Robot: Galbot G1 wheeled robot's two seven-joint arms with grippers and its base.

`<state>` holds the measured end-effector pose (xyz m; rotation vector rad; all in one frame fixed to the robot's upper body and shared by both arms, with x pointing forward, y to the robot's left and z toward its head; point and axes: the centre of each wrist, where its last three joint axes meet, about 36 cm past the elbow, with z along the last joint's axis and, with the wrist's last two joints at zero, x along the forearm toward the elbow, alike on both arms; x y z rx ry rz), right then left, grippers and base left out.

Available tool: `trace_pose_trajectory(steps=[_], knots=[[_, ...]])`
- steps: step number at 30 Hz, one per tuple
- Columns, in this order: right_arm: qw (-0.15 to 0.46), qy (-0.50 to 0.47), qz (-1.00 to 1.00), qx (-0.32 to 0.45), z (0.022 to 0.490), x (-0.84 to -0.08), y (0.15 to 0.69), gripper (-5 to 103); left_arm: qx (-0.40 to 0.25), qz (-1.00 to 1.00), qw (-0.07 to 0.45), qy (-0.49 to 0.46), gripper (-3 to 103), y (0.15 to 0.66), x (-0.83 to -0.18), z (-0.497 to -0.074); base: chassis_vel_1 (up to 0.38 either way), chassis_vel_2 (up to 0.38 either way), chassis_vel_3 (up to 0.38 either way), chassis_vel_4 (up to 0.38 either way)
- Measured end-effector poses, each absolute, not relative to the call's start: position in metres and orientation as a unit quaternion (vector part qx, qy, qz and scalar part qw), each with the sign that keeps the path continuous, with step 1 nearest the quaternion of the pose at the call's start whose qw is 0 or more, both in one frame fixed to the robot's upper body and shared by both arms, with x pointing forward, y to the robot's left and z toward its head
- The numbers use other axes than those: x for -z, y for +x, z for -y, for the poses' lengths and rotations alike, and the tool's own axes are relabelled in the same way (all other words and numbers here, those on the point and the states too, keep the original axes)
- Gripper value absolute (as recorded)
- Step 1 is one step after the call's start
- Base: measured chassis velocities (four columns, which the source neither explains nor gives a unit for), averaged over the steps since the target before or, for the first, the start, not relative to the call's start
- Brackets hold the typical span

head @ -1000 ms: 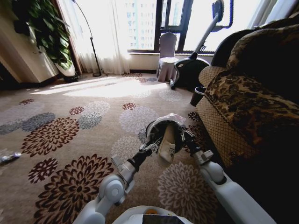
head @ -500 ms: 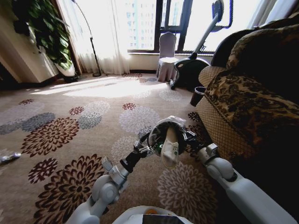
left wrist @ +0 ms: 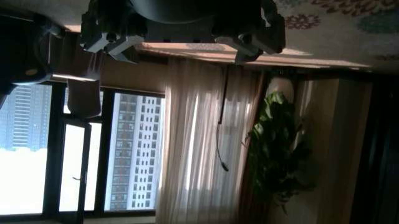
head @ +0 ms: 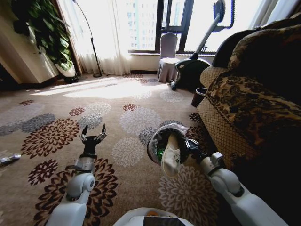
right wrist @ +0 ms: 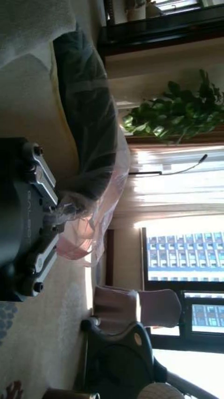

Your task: Pick up the trash from the ground and place it into the trash bin.

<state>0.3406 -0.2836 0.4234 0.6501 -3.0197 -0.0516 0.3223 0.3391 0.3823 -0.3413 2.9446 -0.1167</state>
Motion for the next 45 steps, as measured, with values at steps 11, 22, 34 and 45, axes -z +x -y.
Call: trace_pose_trajectory(steps=[11, 22, 34, 45], knots=[[0.012, 0.191, 0.982, 0.005, 0.289, -0.415, 0.334, 0, 0.052, -0.971, -0.009, -0.233, 100, 0.332, -0.355, -0.368, 0.09, 0.108, -0.105, -0.117], [-0.002, 0.195, 0.981, 0.006, 0.287, -0.415, 0.337, 0, 0.049, -0.963, -0.036, -0.264, 100, 0.33, -0.33, -0.394, 0.291, 0.297, -0.282, -0.28], [-0.001, 0.213, 0.977, 0.016, 0.275, -0.411, 0.32, 0, 0.073, -0.954, -0.053, -0.286, 100, 0.332, -0.322, -0.398, 0.336, 0.337, -0.35, -0.321], [-0.03, 0.225, 0.974, -0.025, 0.277, -0.415, 0.32, 0, 0.045, -0.94, -0.11, -0.321, 100, 0.335, -0.291, -0.432, 0.062, 0.061, -0.068, -0.06]])
